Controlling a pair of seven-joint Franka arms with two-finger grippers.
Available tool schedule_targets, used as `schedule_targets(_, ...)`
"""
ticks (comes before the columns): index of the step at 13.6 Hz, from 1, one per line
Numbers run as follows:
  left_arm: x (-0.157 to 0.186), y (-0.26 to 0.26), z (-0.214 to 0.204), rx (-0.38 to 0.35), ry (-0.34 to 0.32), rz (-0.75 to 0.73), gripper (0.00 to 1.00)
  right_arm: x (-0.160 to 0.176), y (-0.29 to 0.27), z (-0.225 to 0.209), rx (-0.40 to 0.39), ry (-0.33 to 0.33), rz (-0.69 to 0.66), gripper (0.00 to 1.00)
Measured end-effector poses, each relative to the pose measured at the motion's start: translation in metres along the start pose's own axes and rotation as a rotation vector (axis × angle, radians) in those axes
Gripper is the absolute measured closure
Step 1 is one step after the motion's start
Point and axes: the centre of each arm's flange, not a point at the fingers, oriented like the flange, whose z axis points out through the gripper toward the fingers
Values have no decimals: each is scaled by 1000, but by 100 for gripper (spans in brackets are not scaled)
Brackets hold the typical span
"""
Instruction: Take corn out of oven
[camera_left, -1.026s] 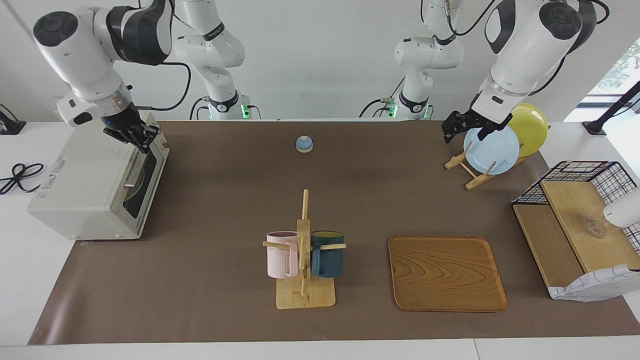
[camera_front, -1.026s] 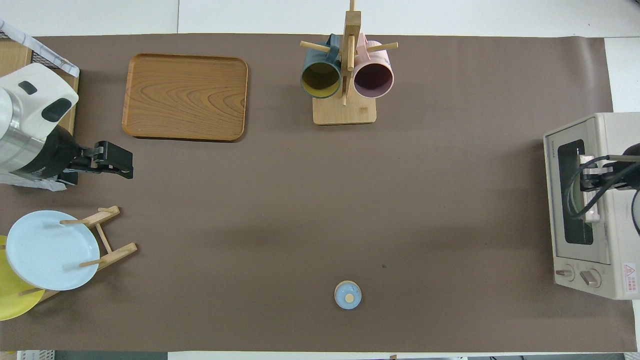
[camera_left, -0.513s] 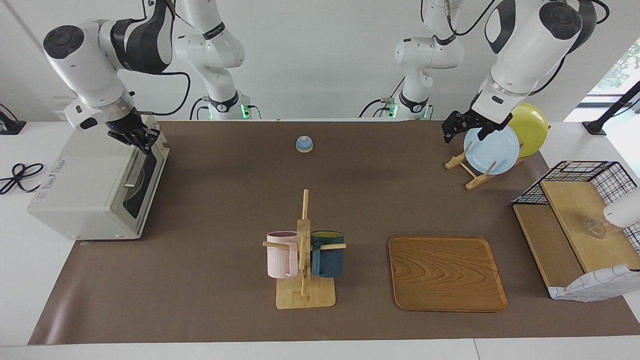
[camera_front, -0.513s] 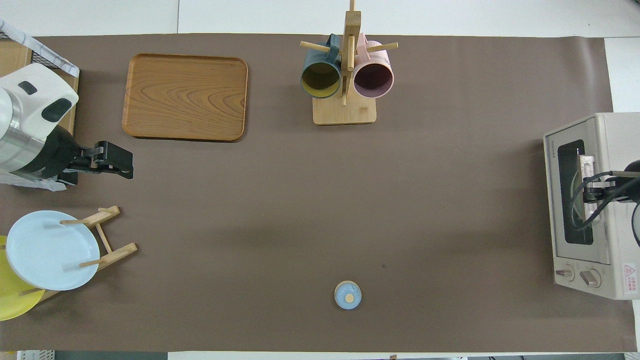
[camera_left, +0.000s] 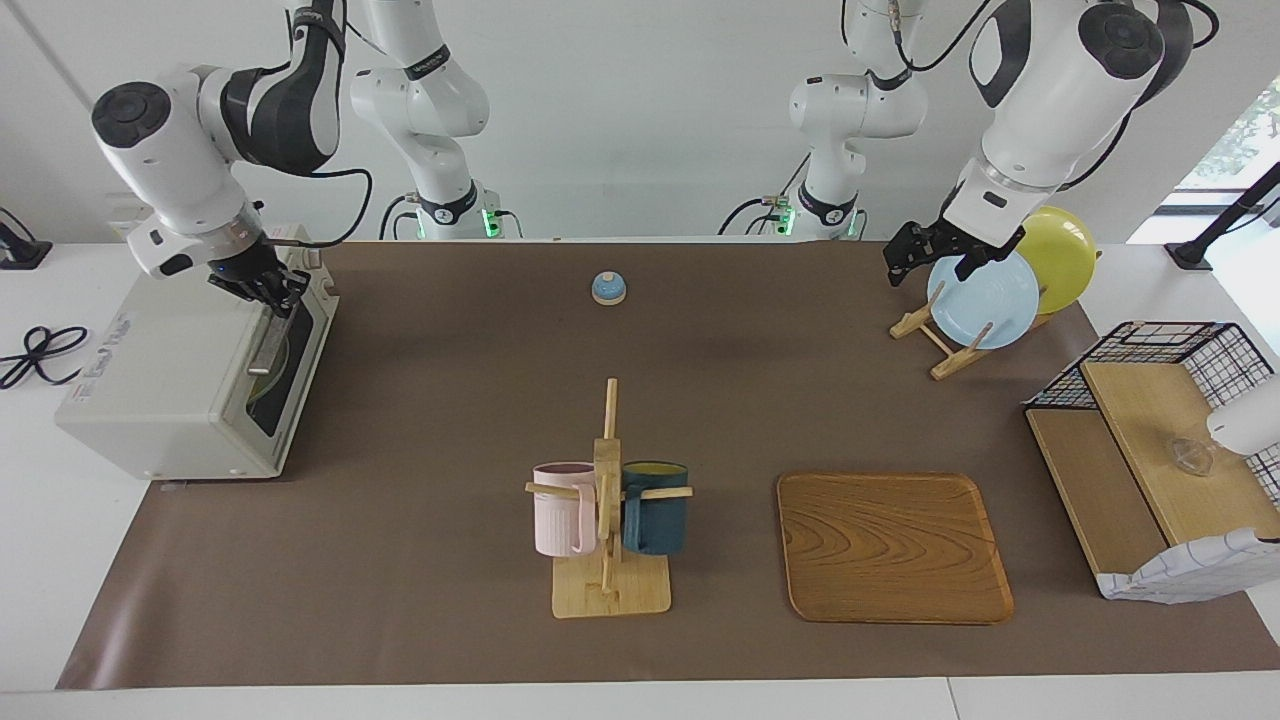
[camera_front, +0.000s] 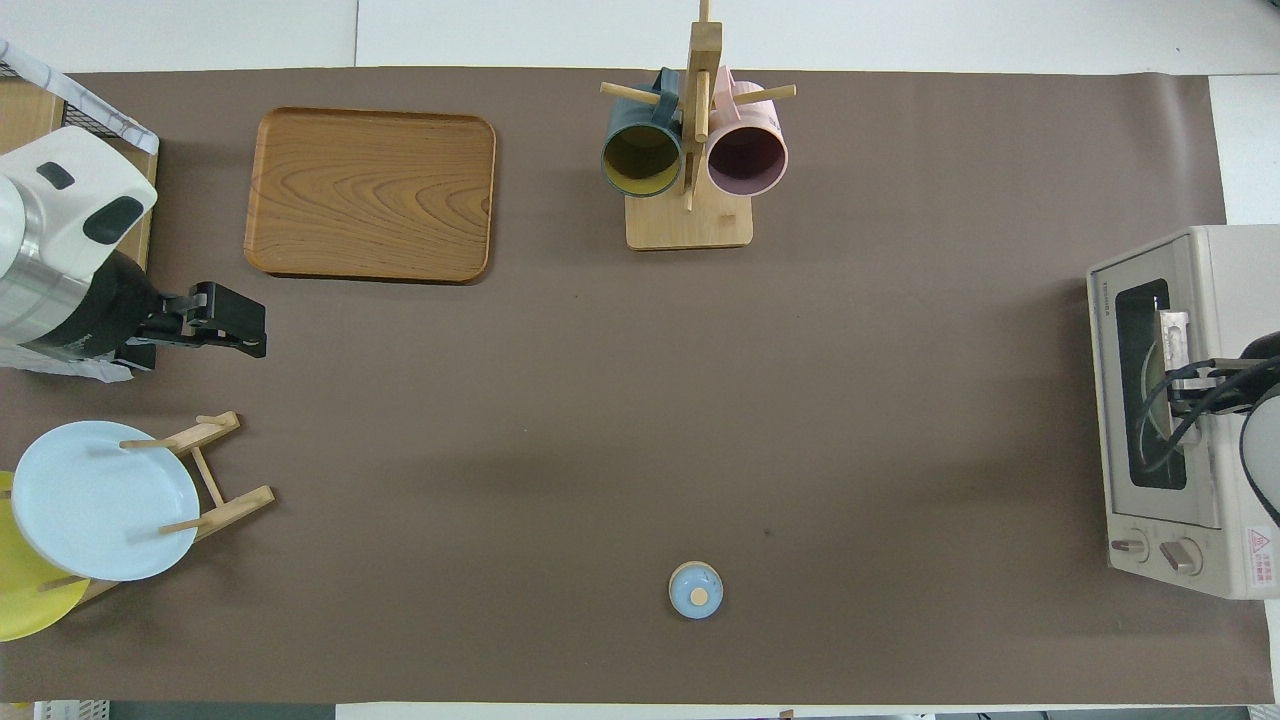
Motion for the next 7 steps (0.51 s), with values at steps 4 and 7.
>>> schedule_targets(4, 0, 0, 0, 0, 0, 0, 0, 1, 6, 5, -4, -1, -25, 99)
schedule_targets(7, 0, 0, 0, 0, 0, 0, 0, 0, 5, 6, -5, 7, -28, 99)
